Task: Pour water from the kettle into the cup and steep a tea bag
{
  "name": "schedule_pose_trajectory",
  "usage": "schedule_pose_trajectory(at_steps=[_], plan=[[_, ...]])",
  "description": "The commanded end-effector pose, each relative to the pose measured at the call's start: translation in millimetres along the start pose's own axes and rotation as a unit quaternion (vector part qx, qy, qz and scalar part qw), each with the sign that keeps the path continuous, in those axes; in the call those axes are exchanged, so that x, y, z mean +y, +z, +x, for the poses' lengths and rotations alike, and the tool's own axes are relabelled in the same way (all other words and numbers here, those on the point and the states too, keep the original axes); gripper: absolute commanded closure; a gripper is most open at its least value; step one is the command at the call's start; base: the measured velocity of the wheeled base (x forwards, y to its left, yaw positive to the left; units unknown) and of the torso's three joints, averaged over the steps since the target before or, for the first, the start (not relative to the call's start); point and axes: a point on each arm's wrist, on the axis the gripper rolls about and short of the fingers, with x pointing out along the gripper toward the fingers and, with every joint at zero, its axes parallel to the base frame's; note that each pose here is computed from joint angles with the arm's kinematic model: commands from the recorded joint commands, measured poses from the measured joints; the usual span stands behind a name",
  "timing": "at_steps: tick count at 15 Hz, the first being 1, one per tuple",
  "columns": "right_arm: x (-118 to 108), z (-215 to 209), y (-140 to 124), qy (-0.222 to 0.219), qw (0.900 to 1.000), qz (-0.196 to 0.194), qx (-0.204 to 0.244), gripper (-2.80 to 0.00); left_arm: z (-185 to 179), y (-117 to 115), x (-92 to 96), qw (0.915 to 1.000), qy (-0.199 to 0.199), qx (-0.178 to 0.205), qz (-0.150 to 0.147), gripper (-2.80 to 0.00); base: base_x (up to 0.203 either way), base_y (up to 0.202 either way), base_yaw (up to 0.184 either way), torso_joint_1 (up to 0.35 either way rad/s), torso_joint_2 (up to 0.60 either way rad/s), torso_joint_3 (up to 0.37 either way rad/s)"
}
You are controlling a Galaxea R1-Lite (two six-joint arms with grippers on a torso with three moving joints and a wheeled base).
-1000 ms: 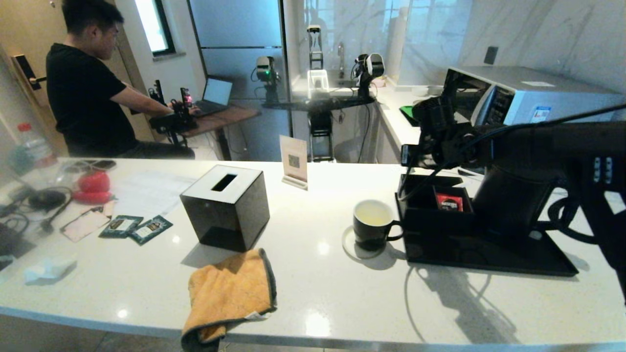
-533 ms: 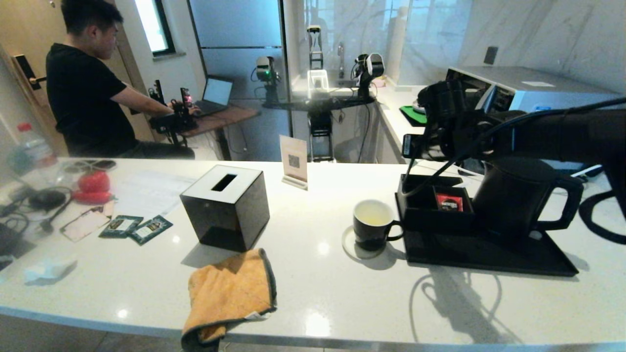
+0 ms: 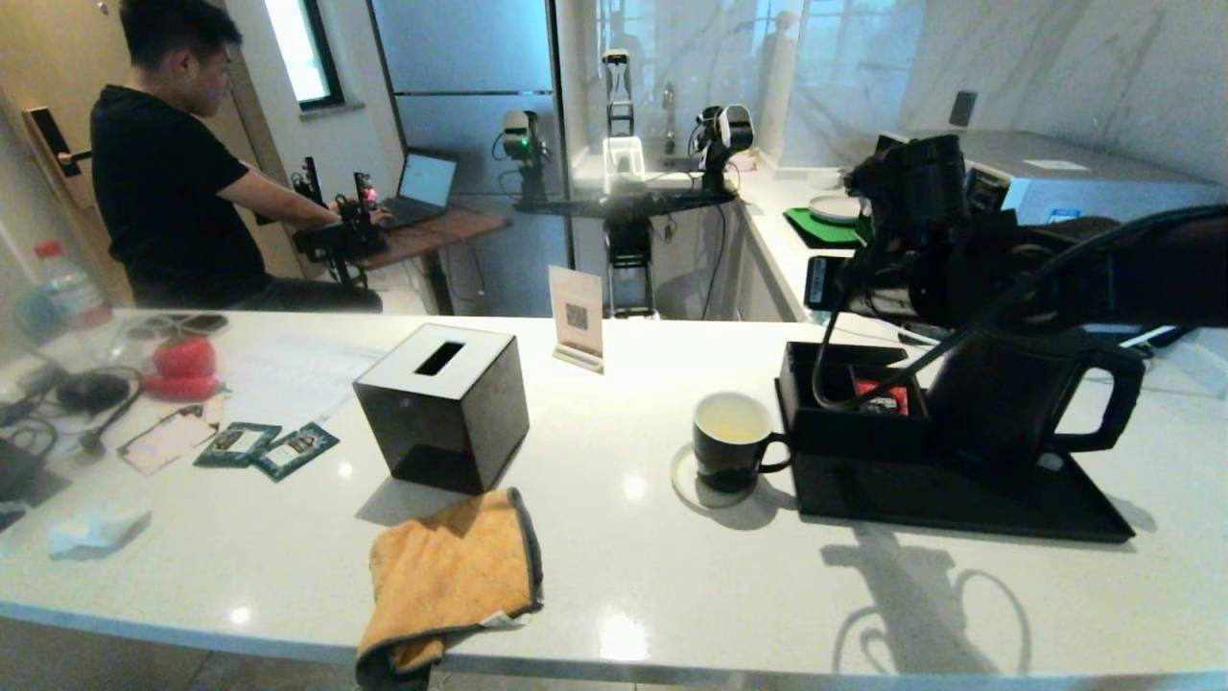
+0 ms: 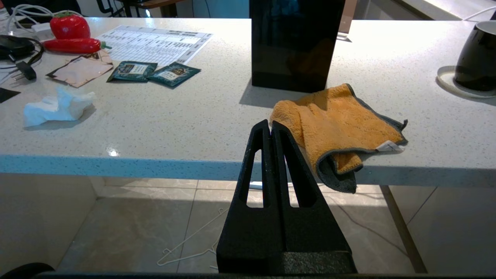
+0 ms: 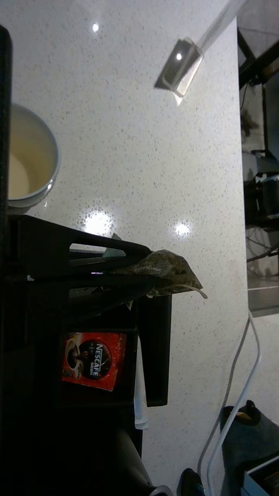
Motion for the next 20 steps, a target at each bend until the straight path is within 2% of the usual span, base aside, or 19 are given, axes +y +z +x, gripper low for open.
schedule_pose_trajectory(at_steps=[1,8,15,20], plan=[[-2.5,-30.0,4.3,0.017,0.999,0.008,-0.026,0.0,0.1,0.1,0.0,1.0,0.0,0.001,0.0,0.0,0.0,0.0,0.0,0.0,0.0,0.0],[9.3,-73.2,3.8,0.071,0.995,0.017,-0.067,0.0,0.1,0.1,0.0,1.0,0.0,0.001,0.0,0.0,0.0,0.0,0.0,0.0,0.0,0.0],[41.1,-90.3,-0.2,0.132,0.985,-0.011,-0.109,0.0,0.1,0.1,0.0,1.0,0.0,0.001,0.0,0.0,0.0,0.0,0.0,0.0,0.0,0.0],[67.0,-103.6,-11.1,0.18,0.978,-0.023,-0.103,0.0,0.1,0.1,0.0,1.0,0.0,0.001,0.0,0.0,0.0,0.0,0.0,0.0,0.0,0.0]])
